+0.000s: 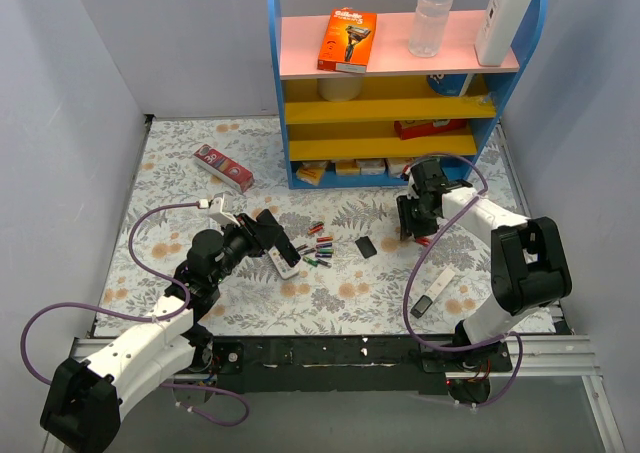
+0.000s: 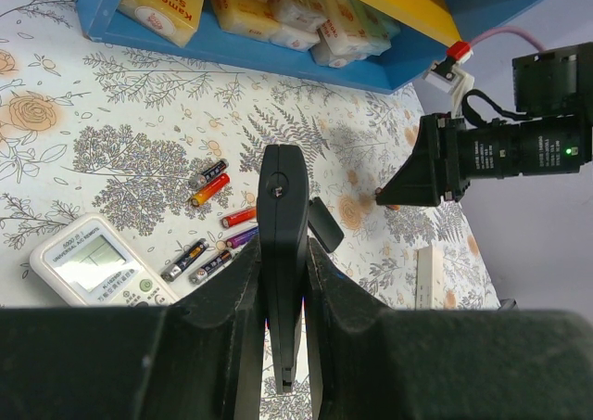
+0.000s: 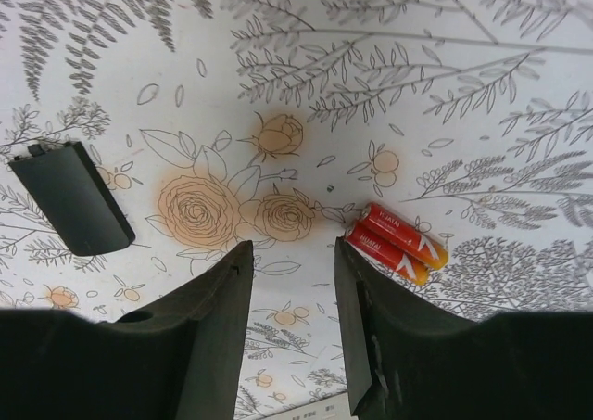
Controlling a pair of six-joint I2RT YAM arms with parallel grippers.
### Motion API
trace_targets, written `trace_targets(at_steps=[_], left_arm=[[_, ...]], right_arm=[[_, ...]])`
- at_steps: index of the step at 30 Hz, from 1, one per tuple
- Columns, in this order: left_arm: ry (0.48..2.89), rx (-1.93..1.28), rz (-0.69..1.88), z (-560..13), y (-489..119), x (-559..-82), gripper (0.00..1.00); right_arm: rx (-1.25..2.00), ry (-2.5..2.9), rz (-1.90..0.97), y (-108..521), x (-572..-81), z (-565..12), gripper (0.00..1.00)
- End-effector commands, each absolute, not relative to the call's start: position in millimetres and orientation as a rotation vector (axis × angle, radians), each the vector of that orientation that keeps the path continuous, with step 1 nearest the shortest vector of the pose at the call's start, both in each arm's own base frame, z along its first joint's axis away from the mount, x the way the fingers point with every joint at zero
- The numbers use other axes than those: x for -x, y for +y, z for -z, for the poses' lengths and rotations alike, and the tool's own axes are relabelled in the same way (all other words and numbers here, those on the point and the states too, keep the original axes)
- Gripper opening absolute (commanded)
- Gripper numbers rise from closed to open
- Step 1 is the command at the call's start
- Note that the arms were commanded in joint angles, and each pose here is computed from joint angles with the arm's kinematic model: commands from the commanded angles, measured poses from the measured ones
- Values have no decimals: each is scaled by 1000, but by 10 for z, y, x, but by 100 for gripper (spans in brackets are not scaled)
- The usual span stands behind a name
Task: Load the batteries into the remote control
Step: Pick up the battery from the center of the board.
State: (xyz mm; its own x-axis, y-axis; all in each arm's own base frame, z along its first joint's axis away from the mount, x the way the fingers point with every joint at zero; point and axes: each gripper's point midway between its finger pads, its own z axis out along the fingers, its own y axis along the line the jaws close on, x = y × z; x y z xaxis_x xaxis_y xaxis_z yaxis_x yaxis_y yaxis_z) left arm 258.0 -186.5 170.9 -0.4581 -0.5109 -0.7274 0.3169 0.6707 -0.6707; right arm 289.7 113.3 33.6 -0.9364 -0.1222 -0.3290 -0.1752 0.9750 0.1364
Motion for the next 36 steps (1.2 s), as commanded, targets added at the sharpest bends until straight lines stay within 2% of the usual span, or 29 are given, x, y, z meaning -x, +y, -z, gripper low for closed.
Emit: trace_targets(at_steps=[1,8,27,36], left_arm=[[1749,132,981,-1966,-1899,-2610,0],[1747,128,981,-1966,-1895,-2599,0],[1735,99,980,-2009,-1891,-2560,0],[1738,102,979,-2002,-1886,-2562,0]], right_arm=[[401,2713,-139,1055,-3056,-634,48],[483,2747,9,879,-3115,-651,44],[611,2881,-41,916,-2898,-269,43],[632,2940,5,901,-2744,-111,40]])
